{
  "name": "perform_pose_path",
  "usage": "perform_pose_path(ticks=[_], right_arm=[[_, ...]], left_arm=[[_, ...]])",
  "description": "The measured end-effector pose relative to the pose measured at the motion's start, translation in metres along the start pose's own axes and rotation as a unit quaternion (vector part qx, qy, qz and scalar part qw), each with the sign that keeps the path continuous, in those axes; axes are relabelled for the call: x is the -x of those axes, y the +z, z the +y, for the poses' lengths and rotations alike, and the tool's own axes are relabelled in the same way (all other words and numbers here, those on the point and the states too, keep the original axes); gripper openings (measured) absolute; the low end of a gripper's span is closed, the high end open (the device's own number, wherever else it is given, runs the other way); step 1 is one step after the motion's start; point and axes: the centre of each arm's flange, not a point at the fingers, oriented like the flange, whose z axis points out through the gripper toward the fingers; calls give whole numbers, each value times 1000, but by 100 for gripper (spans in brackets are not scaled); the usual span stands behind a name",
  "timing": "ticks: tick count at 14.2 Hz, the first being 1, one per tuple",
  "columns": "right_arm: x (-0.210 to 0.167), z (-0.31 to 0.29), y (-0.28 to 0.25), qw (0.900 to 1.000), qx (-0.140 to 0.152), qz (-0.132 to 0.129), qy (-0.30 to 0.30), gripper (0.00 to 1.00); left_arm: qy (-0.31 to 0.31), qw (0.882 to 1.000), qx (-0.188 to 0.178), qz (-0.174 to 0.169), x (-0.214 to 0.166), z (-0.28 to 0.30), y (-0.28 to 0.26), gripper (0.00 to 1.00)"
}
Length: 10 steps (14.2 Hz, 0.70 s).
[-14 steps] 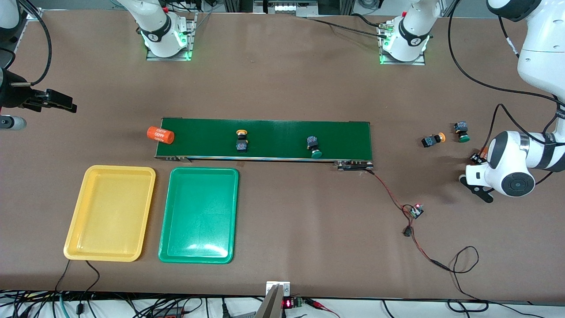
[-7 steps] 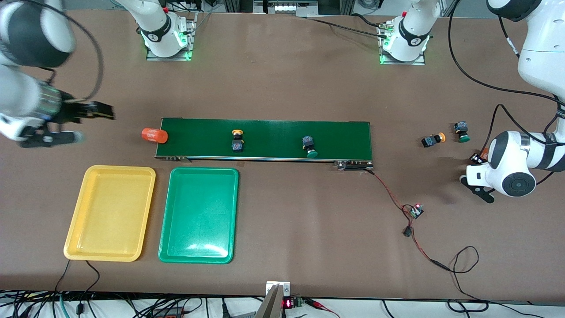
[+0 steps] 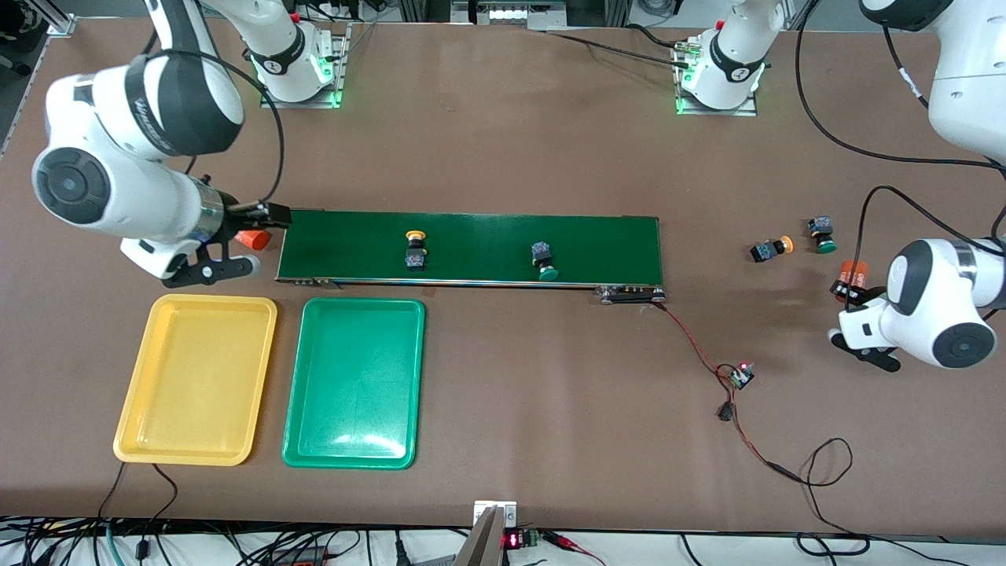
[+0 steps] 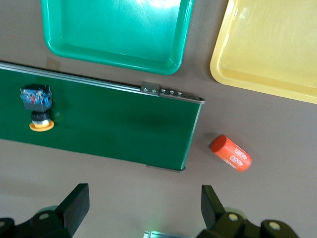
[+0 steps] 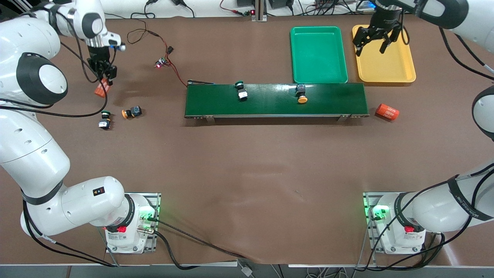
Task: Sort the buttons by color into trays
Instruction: 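Grasp the yellow button with the right gripper while the left gripper lifts, then carry the yellow button to the yellow tray with the right gripper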
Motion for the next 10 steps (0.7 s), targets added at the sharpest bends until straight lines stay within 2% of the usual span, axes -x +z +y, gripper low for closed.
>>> perform_pose_path(ticks=[2, 5, 7, 10], right_arm=[[-12, -20, 17, 1000, 3, 4, 20, 100], [-29, -68, 50, 998, 9, 26, 48, 100], [-37, -97, 76, 997, 11, 41, 62, 100], [-41, -124, 114, 994, 11, 59, 87, 100]], left_arm=[[-69, 996, 49, 19, -5, 23, -23, 50], [-172, 973, 148, 41, -13, 49, -40, 50], [-237, 955, 172, 42, -19, 65, -54, 50], [-309, 934, 176, 41, -32, 105, -79, 50]])
